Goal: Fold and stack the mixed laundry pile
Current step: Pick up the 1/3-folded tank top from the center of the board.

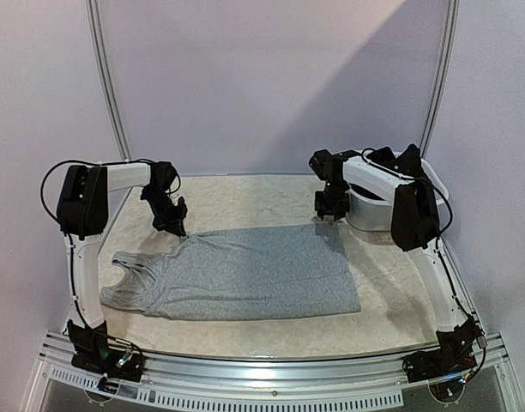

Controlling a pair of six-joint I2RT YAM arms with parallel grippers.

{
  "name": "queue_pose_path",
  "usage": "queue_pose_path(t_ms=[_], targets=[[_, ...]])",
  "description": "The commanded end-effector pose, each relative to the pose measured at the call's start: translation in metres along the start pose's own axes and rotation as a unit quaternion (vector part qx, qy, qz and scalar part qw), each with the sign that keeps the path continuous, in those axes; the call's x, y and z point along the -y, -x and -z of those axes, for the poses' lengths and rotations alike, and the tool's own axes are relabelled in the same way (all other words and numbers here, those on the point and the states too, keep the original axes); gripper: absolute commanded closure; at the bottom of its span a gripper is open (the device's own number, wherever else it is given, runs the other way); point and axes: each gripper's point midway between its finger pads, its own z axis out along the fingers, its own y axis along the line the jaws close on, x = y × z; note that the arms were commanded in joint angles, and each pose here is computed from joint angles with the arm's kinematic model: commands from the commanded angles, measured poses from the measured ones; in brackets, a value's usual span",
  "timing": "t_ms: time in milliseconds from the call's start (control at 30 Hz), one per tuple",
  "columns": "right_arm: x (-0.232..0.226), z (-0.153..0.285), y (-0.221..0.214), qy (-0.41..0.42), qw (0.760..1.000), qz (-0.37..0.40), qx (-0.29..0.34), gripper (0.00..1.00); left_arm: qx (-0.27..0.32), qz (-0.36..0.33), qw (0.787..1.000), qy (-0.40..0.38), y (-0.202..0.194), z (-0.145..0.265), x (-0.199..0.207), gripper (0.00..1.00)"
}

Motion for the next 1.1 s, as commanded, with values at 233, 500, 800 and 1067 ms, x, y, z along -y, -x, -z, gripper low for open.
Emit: queue_pose_path(t_ms=[233,500,800,1067], targets=[[-0.001,-0.031,-0.01,-0.02,1.0,0.013,-0.013,0.62,0.01,0.007,0.999,0.034,-0.002,0.017,-0.012,1.0],[0.002,-0.029,-0.021,-0.03,0.999,0.04,-0.021,0.63,0.012,0.029,0.998,0.047,-0.006,0.017,-0.024,1.0],[-0.001,-0.035,-0.028,-0.022,0.998,0.053,-0.029,0.81,0.012,0.043,0.999,0.026,-0.009,0.01,-0.019,1.0],[-0.009,-0.047,-0.033,-0.004,0.997,0.061,-0.036,1.0,0.013,0.055,0.998,0.014,-0.011,0.007,-0.016,1.0]])
